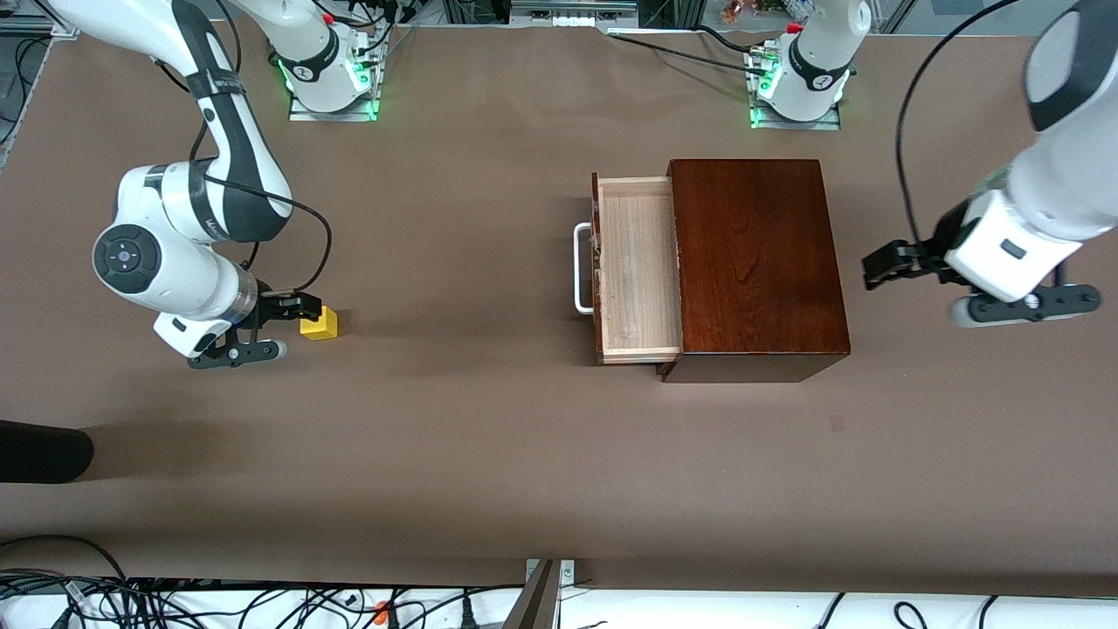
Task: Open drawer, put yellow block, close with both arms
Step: 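Lower the right gripper and grasp the yellow cube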
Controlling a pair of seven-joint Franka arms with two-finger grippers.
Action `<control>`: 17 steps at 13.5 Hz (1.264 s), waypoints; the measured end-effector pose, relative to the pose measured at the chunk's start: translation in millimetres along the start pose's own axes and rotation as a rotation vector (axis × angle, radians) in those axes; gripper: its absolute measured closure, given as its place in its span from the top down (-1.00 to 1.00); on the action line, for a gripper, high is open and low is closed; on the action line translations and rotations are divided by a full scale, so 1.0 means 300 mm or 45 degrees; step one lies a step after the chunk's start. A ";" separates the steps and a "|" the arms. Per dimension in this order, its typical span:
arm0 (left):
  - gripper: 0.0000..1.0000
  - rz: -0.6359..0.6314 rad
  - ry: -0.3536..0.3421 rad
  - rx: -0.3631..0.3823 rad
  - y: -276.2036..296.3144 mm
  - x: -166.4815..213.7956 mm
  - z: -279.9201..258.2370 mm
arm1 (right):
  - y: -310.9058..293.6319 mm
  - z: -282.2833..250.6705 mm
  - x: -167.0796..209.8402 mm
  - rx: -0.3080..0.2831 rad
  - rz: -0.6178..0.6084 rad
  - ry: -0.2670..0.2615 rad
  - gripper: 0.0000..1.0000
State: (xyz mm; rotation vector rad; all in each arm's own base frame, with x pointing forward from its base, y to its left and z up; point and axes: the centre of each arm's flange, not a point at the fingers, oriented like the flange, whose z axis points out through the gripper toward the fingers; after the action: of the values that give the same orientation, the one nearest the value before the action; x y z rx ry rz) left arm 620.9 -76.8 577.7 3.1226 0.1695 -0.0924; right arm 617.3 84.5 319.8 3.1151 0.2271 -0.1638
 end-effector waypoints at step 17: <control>1.00 0.183 0.018 -0.008 -0.132 -0.104 -0.115 | 0.012 0.422 -0.075 -0.006 0.013 0.013 0.21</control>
State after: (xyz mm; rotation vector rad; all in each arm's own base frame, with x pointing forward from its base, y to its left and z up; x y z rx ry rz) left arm 587.7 -40.2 613.5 3.1179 -0.0551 -0.0683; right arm 582.7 74.9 196.2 3.1129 0.2120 -0.1471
